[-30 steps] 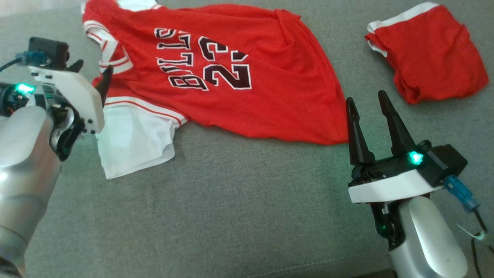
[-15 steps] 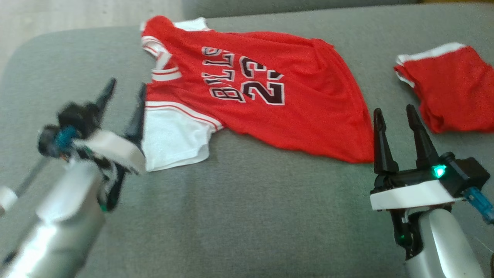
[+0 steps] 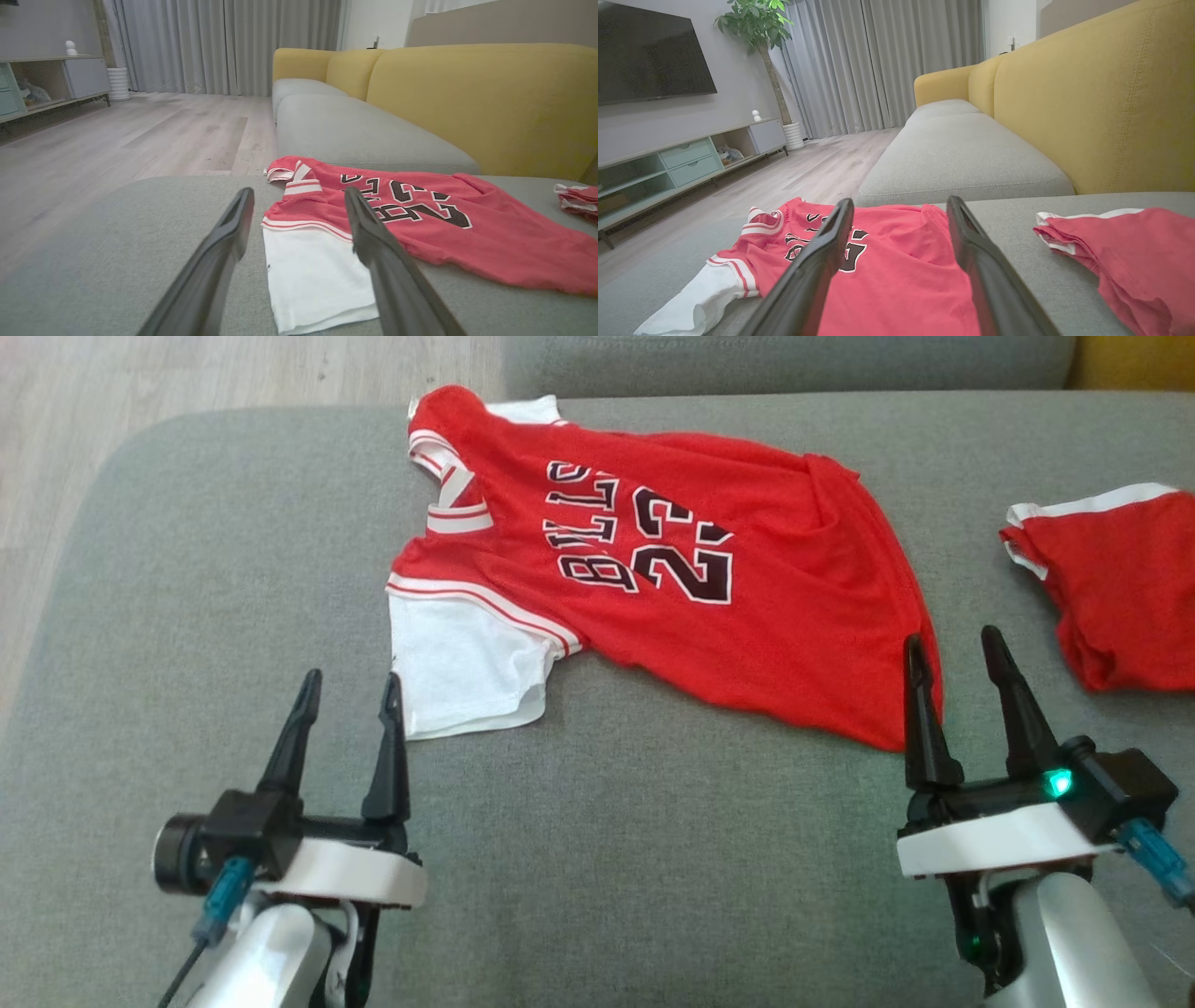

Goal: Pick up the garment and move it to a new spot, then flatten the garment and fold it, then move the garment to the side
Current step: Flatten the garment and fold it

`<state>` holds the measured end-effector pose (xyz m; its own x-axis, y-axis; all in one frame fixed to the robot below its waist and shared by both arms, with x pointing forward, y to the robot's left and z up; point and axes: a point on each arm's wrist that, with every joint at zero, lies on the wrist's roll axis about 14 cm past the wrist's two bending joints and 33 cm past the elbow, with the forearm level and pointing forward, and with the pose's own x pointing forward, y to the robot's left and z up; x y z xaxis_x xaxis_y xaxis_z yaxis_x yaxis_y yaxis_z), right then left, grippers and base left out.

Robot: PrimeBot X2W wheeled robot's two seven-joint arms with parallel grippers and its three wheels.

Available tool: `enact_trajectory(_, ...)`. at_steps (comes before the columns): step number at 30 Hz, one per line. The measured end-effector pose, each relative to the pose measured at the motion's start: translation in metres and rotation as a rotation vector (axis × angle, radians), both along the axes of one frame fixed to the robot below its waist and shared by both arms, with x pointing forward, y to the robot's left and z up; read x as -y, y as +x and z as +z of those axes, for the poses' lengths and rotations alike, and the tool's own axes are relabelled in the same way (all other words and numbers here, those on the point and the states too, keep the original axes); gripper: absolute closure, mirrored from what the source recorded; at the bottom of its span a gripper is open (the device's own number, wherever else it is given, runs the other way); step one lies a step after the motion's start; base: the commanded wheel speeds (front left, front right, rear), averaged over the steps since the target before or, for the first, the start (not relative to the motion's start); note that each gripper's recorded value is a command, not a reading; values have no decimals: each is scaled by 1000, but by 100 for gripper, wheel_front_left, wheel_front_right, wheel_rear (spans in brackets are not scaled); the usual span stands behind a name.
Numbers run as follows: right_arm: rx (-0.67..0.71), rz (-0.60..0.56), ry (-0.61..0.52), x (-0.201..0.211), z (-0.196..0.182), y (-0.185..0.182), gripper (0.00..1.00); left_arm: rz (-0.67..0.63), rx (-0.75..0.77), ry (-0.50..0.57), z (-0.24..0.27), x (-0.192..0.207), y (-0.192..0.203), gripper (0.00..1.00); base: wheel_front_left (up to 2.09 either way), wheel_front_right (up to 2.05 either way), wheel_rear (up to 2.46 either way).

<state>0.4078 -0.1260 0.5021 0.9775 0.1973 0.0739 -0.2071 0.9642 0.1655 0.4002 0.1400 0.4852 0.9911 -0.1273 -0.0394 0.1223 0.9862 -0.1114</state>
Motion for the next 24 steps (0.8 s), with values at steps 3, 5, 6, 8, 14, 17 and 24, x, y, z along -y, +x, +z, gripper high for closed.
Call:
enact_trajectory(3,-10,4,-1,-1,-4,1,0,-2,1,7,-2,-2,1,0,0,0,0)
enact_trajectory(5,-17,7,-1,-2,-6,1,0,-9,-8,6,-6,-3,3,0,0,0,0)
enact_trajectory(6,-22,6,-1,-2,-8,1,0,-7,-22,6,-11,-5,4,0,0,0,0)
enact_trajectory(8,-31,4,-1,-1,-11,2,0,-17,-76,27,-30,-7,3,0,0,0,0)
enact_trajectory(14,-60,-9,-4,4,-22,2,0,-69,-266,75,-83,-6,5,0,0,0,0)
enact_trajectory(17,-61,-24,-7,9,-23,5,0,-98,-298,84,-91,0,15,0,0,0,0)
enact_trajectory(24,-87,-53,-14,20,-32,6,0,-93,-437,130,-128,-4,17,0,0,0,0)
